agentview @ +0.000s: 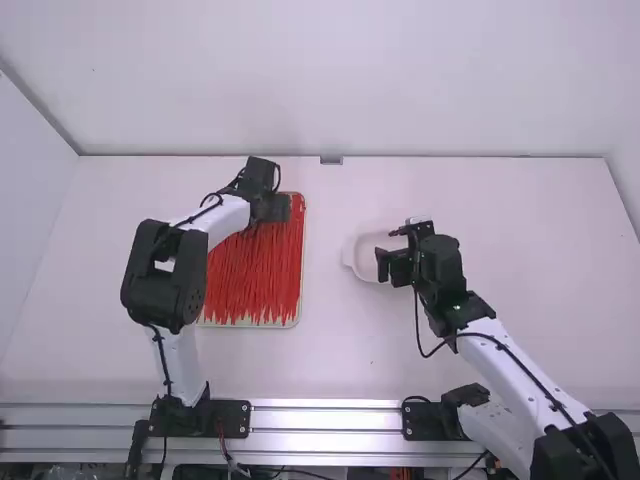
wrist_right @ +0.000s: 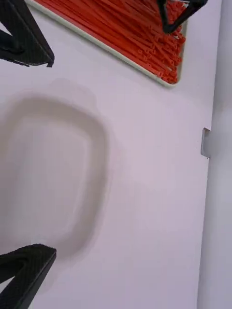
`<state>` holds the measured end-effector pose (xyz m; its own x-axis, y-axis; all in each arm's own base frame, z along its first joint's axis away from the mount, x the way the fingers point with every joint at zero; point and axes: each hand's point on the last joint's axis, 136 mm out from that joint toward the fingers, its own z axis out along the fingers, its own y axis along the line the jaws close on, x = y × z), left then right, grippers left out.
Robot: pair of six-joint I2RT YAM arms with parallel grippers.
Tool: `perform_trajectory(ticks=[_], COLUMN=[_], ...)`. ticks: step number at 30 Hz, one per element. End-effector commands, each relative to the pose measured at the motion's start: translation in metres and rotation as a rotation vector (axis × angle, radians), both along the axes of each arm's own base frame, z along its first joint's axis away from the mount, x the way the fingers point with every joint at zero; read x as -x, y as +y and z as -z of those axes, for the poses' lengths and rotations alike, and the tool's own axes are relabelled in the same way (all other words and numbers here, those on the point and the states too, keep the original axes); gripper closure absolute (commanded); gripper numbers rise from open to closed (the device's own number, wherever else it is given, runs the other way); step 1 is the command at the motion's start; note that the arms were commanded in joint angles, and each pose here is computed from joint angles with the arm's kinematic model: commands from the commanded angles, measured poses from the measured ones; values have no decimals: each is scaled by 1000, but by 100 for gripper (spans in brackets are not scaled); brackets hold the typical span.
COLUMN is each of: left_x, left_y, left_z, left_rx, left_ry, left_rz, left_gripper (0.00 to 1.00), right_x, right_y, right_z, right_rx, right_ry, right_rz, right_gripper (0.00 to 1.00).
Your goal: Fasten the cable tie
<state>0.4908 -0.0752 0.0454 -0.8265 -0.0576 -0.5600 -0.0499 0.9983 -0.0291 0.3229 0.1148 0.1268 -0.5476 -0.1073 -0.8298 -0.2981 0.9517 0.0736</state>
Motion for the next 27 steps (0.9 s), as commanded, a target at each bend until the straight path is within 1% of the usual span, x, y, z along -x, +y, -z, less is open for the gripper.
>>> perform_trajectory(ticks=[1,6,9,15,21,25,27], left_x=[2,3,6,11,12,11,10], left_y=[2,3,6,4,3,-7,-6], left_z=[4,11,18,27,30,29,29], left_rx=[-9,7,12,20,27,69,68], left_ry=[7,-6,-12,-8,-19,-27,-30], left_rz=[-12,-34,-39,-47,-43,-3,-10], left_gripper=[25,34,44,51,68,70,71], right_x=[-9,-9,-9,-8,-9,-9,-9], right_y=[2,-1,-2,1,-1,-1,-1], right_z=[-18,-16,-16,-17,-17,-17,-17], right_rx=[-12,-10,-10,-11,-12,-15,-16], right_ry=[-35,-30,-29,-32,-34,-31,-32], right_rz=[4,13,15,6,11,13,14], right_gripper=[2,2,2,2,2,2,2])
